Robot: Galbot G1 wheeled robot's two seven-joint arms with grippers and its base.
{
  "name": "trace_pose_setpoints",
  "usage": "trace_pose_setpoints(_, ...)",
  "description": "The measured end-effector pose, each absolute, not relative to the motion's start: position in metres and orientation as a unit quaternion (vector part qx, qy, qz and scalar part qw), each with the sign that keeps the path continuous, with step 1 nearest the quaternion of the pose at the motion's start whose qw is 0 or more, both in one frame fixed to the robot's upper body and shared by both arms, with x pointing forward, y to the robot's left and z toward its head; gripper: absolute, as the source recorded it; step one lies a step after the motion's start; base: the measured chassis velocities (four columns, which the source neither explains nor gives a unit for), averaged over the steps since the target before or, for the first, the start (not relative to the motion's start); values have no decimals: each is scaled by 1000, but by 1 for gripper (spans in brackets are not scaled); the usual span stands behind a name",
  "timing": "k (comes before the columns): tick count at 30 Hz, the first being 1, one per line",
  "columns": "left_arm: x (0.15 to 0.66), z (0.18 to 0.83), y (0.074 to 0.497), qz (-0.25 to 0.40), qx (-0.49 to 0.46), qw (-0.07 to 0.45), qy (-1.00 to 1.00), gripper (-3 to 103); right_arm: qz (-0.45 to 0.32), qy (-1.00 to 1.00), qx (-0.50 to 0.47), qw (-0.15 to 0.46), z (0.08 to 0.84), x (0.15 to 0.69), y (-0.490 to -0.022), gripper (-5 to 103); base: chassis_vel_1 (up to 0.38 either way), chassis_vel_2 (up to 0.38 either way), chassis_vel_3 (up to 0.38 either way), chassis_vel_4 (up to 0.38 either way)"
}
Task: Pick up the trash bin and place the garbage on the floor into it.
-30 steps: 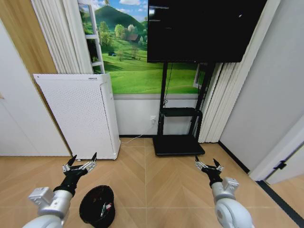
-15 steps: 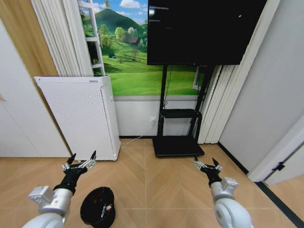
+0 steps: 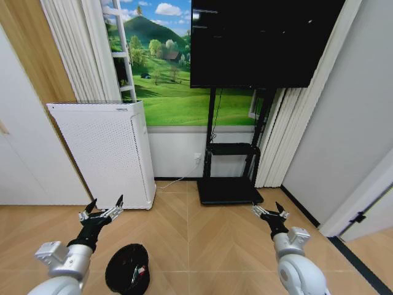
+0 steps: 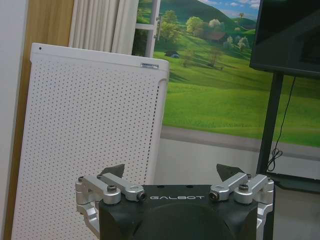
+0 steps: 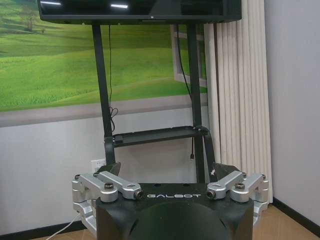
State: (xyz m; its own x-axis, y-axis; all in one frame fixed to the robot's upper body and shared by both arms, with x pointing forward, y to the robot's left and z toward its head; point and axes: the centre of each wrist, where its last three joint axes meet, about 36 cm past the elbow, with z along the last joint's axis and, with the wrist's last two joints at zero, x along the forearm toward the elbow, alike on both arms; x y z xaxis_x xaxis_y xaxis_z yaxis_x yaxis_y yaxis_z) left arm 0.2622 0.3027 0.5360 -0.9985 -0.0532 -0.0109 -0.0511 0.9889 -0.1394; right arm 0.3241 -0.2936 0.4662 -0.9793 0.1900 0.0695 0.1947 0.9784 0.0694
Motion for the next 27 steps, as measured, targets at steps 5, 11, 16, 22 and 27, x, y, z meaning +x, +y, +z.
trace_pose_setpoints(5,261,537,303,-69,-26,9,997,100,-38,-994,-100,32,466,323,-295,100,0,0,0,0)
trace_pose_setpoints(11,261,537,303,-69,-26,10,997,100,-38,-994,-101,32,466,322,-295,100,0,0,0,0)
trace_pose_setpoints(16,260,539,302,-69,-25,12,997,100,-38,-994,-102,30,467,322,-296,100,0,0,0,0)
trace_pose_setpoints(22,259,539,301,-69,-26,13,997,100,-39,-994,-101,28,468,321,-297,100,0,0,0,0)
trace_pose_setpoints(27,259,539,301,-69,-28,17,997,100,-39,-994,-100,28,468,322,-296,100,0,0,0,0)
